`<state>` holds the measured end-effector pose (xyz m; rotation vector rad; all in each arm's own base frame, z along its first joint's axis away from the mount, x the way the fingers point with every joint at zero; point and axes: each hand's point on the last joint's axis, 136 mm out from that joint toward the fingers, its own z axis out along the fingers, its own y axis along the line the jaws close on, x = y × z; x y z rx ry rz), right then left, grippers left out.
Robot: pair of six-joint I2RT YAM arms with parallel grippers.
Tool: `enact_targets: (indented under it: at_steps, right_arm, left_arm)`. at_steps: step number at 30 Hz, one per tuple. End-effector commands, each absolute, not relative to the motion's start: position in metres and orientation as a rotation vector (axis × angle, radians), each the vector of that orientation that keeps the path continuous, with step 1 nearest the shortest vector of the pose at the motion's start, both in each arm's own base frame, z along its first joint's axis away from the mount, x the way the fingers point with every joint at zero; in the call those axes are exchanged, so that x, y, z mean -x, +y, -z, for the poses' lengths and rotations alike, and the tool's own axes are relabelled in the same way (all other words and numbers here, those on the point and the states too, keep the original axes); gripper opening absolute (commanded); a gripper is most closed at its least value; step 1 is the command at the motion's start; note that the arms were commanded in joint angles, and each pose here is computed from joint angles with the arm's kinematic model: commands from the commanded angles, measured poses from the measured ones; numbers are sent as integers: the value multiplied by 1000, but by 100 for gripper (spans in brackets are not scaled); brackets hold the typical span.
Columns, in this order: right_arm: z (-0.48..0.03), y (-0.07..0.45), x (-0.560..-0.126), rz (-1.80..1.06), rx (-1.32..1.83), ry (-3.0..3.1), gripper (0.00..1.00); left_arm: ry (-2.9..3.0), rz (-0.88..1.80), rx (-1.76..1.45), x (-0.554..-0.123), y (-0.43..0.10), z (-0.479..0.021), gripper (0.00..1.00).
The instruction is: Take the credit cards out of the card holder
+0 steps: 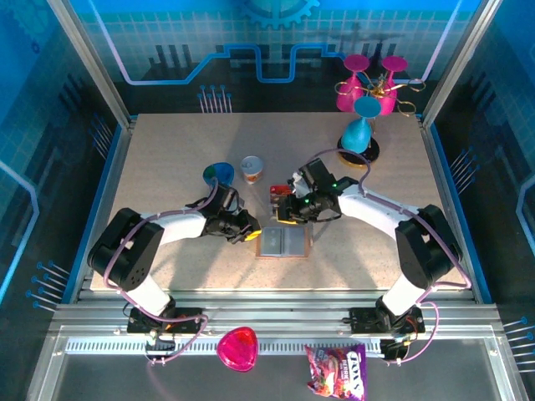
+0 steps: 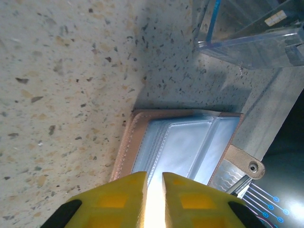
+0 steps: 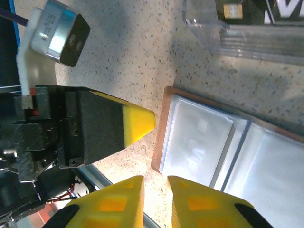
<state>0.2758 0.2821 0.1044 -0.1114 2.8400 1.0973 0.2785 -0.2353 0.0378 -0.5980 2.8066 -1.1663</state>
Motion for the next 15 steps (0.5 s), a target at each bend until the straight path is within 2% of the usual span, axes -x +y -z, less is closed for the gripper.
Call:
enact_targets:
  at_steps: [1,15]
  right_arm:
    - [-108,291,-269,-1183,112,2824,20]
    - [-78,298,-258,-1218,91,2904,21]
  left_arm:
    - [2815,1213,587,-277,-244,-42,14]
    - [2870,1146,612,-258,-239,-27,11]
